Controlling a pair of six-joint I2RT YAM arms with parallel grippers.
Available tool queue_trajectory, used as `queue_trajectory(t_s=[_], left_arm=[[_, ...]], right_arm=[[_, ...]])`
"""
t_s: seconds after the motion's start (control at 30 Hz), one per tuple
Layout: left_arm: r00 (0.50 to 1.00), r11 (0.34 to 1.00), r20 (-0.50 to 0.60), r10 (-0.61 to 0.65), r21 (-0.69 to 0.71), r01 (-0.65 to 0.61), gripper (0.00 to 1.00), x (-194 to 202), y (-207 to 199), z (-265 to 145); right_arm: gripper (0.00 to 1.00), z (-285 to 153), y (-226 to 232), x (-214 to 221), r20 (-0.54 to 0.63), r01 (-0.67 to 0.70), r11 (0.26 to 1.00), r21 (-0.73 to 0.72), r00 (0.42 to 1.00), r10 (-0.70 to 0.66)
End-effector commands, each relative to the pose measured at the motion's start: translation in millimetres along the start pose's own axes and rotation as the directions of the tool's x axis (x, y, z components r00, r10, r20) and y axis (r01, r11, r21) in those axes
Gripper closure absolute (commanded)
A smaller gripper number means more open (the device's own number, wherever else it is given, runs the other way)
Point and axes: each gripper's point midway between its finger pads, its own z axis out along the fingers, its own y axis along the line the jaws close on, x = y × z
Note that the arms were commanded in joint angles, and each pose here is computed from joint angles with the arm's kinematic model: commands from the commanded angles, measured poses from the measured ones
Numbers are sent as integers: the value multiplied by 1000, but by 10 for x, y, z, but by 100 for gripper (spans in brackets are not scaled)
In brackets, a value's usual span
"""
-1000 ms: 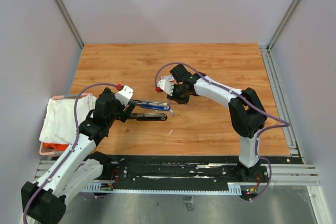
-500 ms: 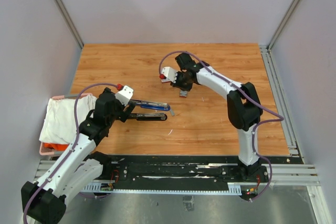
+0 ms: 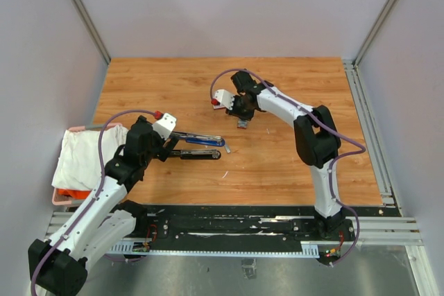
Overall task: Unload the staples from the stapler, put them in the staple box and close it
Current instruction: Place the staple in the staple box.
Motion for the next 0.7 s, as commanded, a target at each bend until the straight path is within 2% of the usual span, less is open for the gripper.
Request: queue_trajectory(t_s=[0.0, 0.33, 0.67], left_arm=[[1000, 1000, 18, -6, -26, 6, 2, -30, 49, 26], [1000, 1000, 9, -2, -27, 3, 2, -13, 45, 42], [1000, 999, 9, -1, -32, 2, 2, -11, 54, 43]], right_arm=[[78, 14, -207, 13, -2, 4, 999, 43, 1000, -4], [78, 99, -250, 23, -7, 2, 999, 41, 1000, -1], [74, 109, -469, 60, -22, -39, 990, 136, 999, 42]])
